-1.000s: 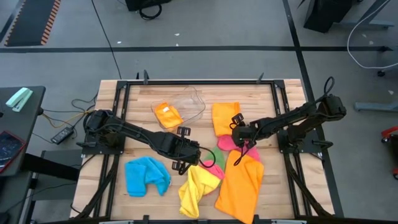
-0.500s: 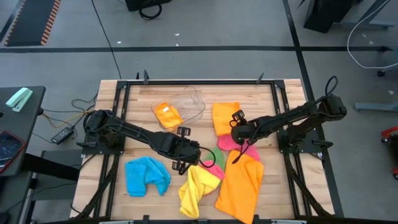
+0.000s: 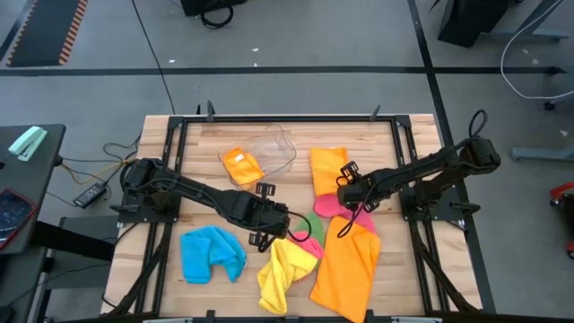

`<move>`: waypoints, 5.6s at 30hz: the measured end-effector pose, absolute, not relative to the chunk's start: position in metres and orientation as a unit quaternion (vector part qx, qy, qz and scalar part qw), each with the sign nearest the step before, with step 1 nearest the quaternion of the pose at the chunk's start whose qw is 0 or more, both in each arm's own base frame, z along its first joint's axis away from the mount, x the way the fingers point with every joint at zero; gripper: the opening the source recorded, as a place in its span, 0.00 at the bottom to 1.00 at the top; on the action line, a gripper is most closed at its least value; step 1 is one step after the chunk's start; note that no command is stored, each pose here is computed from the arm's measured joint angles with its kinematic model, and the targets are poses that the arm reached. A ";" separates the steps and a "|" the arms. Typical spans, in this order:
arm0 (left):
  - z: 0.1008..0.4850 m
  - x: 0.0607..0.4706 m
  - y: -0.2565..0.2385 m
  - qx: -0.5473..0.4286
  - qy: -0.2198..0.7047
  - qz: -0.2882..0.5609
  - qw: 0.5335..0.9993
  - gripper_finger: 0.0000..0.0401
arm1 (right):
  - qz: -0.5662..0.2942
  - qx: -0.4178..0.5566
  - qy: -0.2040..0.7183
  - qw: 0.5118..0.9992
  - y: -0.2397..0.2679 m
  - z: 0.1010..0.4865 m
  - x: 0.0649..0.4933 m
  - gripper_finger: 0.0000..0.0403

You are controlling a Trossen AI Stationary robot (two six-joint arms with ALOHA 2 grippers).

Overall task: Fold microfiber towels
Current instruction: Fold the orange microfiber towel

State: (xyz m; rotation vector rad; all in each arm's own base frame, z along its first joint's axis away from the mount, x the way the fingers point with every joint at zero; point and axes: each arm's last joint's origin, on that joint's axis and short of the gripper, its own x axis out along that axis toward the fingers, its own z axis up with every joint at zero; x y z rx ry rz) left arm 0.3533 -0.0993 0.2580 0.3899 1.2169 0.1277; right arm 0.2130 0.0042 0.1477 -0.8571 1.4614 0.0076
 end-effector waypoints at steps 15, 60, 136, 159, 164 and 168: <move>0.262 0.372 -0.097 0.184 0.502 0.047 0.844 0.22 | -0.014 -0.298 0.641 0.707 -0.008 0.136 0.211 0.20; 0.225 0.393 -0.092 0.177 0.528 0.020 0.830 0.19 | -0.266 0.026 0.444 0.855 -0.154 0.168 0.211 0.51; 0.226 0.393 -0.093 0.174 0.530 0.023 0.830 0.17 | -0.300 0.090 0.543 0.779 -0.156 0.152 0.173 0.30; 0.226 0.391 -0.100 0.177 0.529 0.015 0.830 0.19 | -0.093 0.015 0.546 0.833 -0.064 0.171 0.232 0.47; 0.226 0.391 -0.100 0.176 0.529 0.016 0.830 0.20 | -0.098 -0.094 0.496 0.858 -0.021 0.163 0.243 0.47; 0.226 0.391 -0.100 0.176 0.529 0.016 0.830 0.18 | -0.111 -0.152 0.455 0.870 -0.003 0.147 0.237 0.47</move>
